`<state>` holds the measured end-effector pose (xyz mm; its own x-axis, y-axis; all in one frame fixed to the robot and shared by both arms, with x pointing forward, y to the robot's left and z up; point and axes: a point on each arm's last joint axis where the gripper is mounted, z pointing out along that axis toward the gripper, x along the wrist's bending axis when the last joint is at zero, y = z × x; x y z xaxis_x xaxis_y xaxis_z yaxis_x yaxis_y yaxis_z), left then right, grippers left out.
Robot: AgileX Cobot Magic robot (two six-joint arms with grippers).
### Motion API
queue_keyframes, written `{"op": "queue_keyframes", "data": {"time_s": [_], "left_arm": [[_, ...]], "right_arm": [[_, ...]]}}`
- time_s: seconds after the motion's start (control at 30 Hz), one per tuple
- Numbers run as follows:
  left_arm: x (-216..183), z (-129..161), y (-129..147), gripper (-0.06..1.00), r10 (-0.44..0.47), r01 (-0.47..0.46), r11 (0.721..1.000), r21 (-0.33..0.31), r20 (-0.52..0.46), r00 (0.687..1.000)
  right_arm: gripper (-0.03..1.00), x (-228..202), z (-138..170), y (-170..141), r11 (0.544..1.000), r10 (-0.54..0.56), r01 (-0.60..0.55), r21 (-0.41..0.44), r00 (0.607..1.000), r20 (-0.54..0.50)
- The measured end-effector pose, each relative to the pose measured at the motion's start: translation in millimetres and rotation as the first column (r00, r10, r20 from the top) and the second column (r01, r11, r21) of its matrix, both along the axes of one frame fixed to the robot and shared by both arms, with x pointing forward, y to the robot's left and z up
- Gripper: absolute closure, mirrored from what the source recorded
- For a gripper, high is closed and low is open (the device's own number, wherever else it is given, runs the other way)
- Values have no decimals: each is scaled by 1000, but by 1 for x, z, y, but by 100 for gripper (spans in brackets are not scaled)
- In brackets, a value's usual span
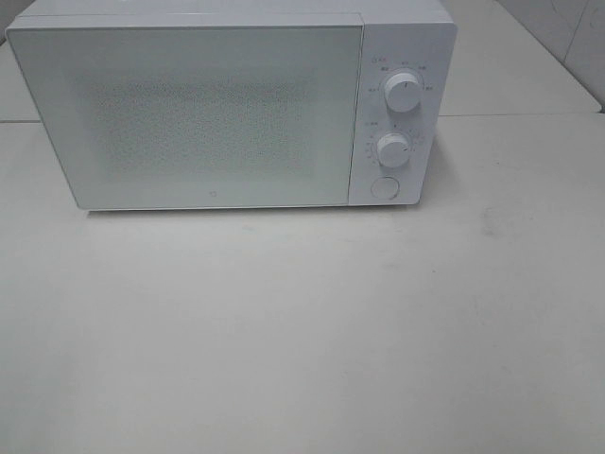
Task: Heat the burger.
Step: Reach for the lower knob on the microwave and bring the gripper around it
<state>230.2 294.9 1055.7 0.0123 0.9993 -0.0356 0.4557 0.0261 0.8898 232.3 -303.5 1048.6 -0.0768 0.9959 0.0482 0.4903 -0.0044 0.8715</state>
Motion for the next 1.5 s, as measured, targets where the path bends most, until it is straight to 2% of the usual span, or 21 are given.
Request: {"op": "queue_keyframes", "data": {"time_s": [0.37,0.7,1.27,1.5], "left_arm": [[0,0,0,-5,0,0,1000,0,0,1000],[0,0,0,-5,0,0,1000,0,0,1000],[0,0,0,-5,0,0,1000,0,0,1000],[0,0,0,-5,0,0,1000,0,0,1000]], "right_arm": [[22,3,11,1,1000,-10,8,28,999,41],[22,46,24,8,1000,-3,1,27,999,43],[22,120,8,21,999,17,-21,35,995,97],[22,154,-5,27,998,28,-37,47,984,175]]}}
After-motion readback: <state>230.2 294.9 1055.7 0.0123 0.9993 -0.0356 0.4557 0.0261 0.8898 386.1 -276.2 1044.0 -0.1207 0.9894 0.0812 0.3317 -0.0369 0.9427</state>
